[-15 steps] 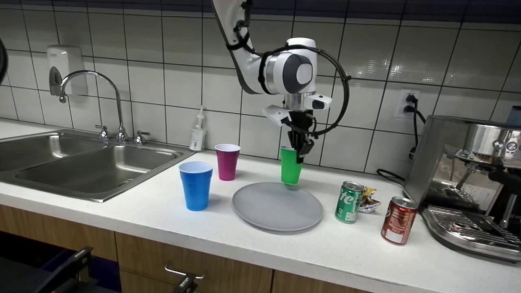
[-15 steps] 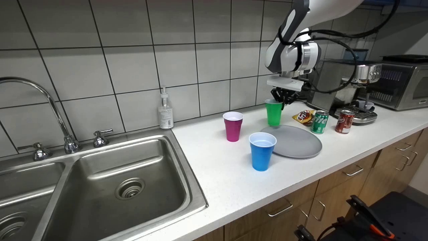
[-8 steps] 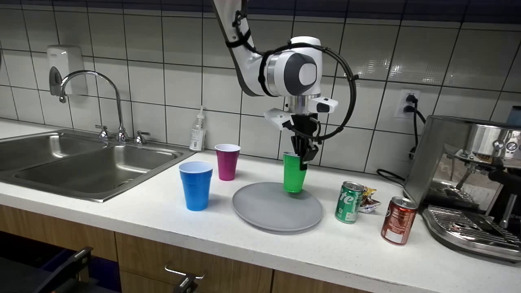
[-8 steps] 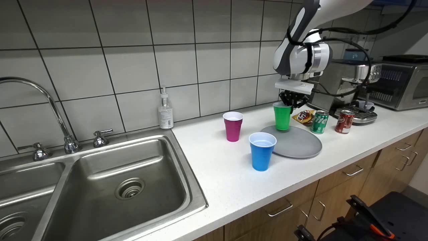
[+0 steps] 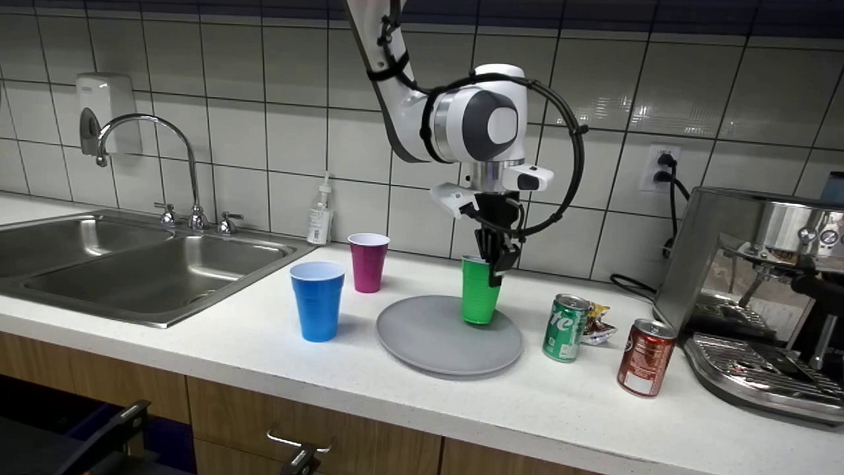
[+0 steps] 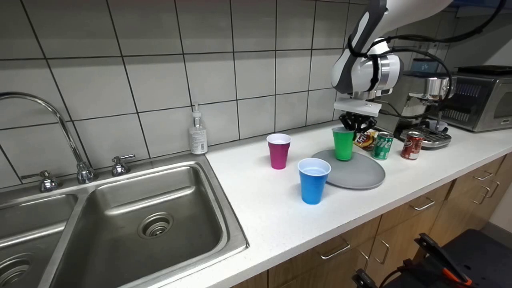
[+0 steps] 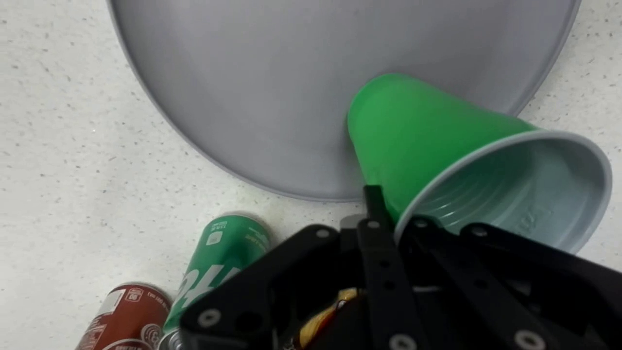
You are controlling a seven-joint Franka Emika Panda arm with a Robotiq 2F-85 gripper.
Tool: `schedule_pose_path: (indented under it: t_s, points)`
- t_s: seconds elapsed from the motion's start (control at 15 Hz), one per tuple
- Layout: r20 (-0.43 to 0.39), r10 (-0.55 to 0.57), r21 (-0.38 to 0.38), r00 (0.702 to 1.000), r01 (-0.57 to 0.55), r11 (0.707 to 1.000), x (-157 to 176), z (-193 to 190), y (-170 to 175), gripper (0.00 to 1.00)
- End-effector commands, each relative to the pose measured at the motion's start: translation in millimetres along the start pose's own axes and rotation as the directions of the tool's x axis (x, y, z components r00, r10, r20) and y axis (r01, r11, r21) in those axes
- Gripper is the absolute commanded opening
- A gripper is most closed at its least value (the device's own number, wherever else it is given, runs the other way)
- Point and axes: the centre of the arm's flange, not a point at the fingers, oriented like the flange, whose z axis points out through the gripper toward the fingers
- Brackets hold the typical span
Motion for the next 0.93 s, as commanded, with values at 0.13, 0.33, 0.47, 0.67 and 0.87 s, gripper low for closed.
schedule_pose_path:
  t_s: [0.13, 0.33, 0.47, 0.67, 0.87]
  points:
    - [-0.002, 0.001, -0.015, 1.0, -0.001, 1.0, -8.7, -3.1, 5.1, 0.28]
    - [-0.008, -0.004, -0.01, 1.0, 0.004, 1.0, -10.8, -5.2, 4.8, 0.42]
    - [-0.009, -0.008, -0.001, 1.0, 0.008, 1.0, -11.8, -9.8, 6.5, 0.57]
    - [-0.024, -0.012, 0.023, 1.0, 0.013, 1.0, -12.7, -20.6, 9.8, 0.81]
    - [-0.046, -0.019, 0.051, 0.999, 0.022, 0.998, -15.4, -34.0, 12.9, 0.99]
